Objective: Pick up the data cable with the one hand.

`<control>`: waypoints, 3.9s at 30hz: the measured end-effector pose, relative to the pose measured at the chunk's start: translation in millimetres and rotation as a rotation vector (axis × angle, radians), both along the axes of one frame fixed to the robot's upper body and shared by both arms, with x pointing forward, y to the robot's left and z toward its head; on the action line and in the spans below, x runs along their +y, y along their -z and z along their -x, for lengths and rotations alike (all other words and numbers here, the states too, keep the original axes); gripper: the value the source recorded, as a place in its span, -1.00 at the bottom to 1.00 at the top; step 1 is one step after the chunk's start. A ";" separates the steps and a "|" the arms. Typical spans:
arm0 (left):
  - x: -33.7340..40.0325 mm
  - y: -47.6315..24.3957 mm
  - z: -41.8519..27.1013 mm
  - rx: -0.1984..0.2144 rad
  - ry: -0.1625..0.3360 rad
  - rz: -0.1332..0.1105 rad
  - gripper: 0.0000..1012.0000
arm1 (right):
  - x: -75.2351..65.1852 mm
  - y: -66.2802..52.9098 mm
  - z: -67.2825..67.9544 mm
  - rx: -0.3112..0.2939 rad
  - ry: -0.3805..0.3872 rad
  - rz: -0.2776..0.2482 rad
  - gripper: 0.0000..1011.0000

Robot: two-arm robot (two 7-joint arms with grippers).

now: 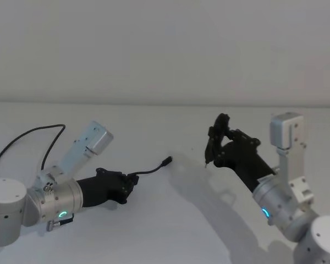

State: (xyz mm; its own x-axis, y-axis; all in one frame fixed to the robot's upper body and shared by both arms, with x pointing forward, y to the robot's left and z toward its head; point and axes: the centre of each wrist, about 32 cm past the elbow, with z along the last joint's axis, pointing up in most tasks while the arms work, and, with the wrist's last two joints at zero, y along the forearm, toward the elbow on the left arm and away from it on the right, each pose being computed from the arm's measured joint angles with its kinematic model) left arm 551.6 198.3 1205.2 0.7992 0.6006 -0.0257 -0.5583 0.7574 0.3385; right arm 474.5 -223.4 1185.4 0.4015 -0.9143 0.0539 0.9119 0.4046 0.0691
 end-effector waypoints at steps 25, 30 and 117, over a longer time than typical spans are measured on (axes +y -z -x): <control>6.4 -3.3 -0.3 0.028 0.077 0.020 -0.91 | 29.1 7.8 -64.4 0.021 -0.102 0.083 -0.46; 6.7 -3.5 -0.4 0.029 0.080 0.021 -0.91 | 30.1 7.2 -68.6 0.019 -0.106 0.090 -0.46; 7.3 -3.8 -0.4 0.031 0.088 0.024 -0.91 | 22.6 -9.2 -48.3 0.040 -0.147 0.099 -0.46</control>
